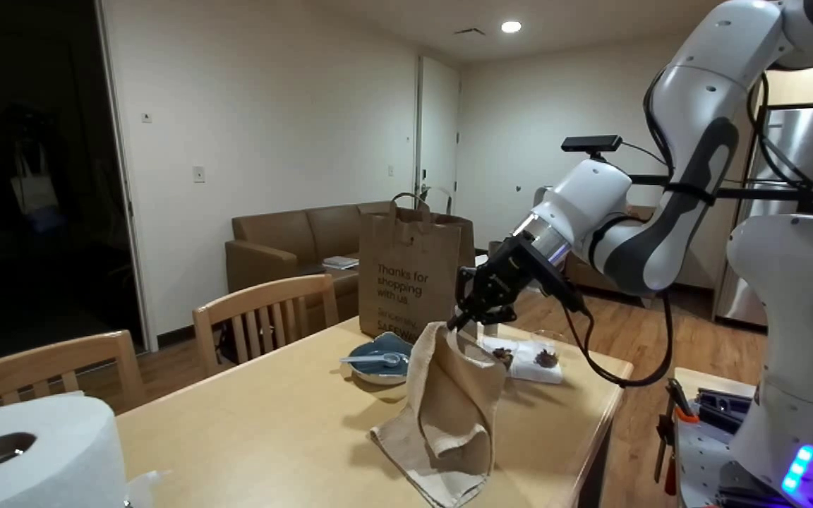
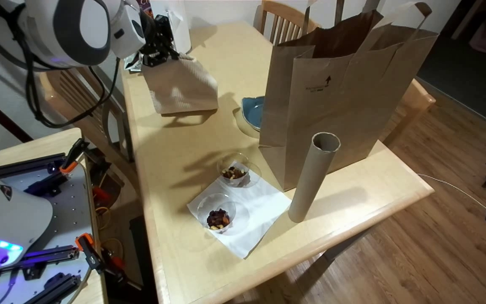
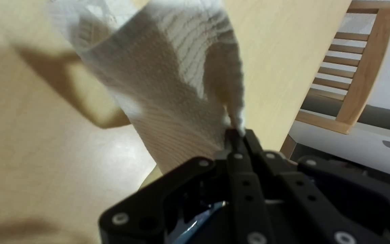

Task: Use the cloth to wipe the table.

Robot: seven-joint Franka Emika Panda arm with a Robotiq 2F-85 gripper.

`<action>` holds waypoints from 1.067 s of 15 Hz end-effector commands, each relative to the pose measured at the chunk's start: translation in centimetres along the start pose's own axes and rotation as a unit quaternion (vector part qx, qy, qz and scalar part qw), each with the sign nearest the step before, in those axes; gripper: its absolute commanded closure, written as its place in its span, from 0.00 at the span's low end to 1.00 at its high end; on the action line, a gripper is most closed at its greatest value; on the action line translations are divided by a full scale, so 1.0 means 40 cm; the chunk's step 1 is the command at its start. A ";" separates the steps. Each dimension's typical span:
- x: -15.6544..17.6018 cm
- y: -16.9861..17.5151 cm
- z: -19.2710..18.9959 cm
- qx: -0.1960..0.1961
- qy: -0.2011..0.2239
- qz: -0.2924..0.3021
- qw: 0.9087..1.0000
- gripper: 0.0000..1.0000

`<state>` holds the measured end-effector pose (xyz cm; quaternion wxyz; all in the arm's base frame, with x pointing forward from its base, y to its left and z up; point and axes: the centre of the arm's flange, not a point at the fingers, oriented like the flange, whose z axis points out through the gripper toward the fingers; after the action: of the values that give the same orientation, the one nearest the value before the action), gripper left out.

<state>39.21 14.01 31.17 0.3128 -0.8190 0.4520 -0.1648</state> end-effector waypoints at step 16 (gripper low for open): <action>0.079 0.098 0.039 -0.174 0.059 0.023 0.983 0.99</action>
<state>40.23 10.74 27.95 0.1663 -0.8306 0.5124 -0.1411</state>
